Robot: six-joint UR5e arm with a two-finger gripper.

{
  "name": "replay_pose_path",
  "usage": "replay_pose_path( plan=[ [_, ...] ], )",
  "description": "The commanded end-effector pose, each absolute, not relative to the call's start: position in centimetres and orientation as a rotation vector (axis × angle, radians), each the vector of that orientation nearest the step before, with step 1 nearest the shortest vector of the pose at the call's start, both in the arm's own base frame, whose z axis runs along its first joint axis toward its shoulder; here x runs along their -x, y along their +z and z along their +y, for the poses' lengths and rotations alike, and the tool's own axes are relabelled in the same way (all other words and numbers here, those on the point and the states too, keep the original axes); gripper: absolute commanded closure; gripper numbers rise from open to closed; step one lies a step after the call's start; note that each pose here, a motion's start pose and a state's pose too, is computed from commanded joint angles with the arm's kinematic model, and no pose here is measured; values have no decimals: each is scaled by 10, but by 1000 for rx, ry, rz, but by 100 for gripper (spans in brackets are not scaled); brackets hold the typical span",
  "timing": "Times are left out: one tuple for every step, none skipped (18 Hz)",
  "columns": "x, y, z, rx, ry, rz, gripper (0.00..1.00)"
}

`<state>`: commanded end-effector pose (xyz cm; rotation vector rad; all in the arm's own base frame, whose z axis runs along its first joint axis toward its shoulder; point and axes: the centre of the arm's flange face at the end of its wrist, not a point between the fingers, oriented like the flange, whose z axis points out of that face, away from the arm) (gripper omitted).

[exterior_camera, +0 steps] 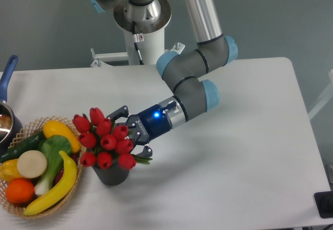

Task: Insert the flowers into the vase
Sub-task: 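Open the gripper to release the tulips and lift away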

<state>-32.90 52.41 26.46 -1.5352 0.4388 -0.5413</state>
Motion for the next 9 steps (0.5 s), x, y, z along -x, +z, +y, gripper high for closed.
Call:
replay_pose_path(
  plan=[
    [329, 265, 523, 1535, -540, 438, 2],
    [329, 265, 523, 1535, -539, 439, 0],
    [329, 266, 523, 1535, -538, 440, 0],
    [328, 266, 522, 1535, -539, 439, 0],
    [326, 271, 522, 1534, -534, 446, 0],
    [324, 273, 520, 1533, -531, 448, 0],
    [324, 274, 520, 1533, -529, 448, 0],
    [324, 277, 519, 1533, -524, 453, 0],
    [323, 277, 519, 1546, -517, 460, 0]
  ],
)
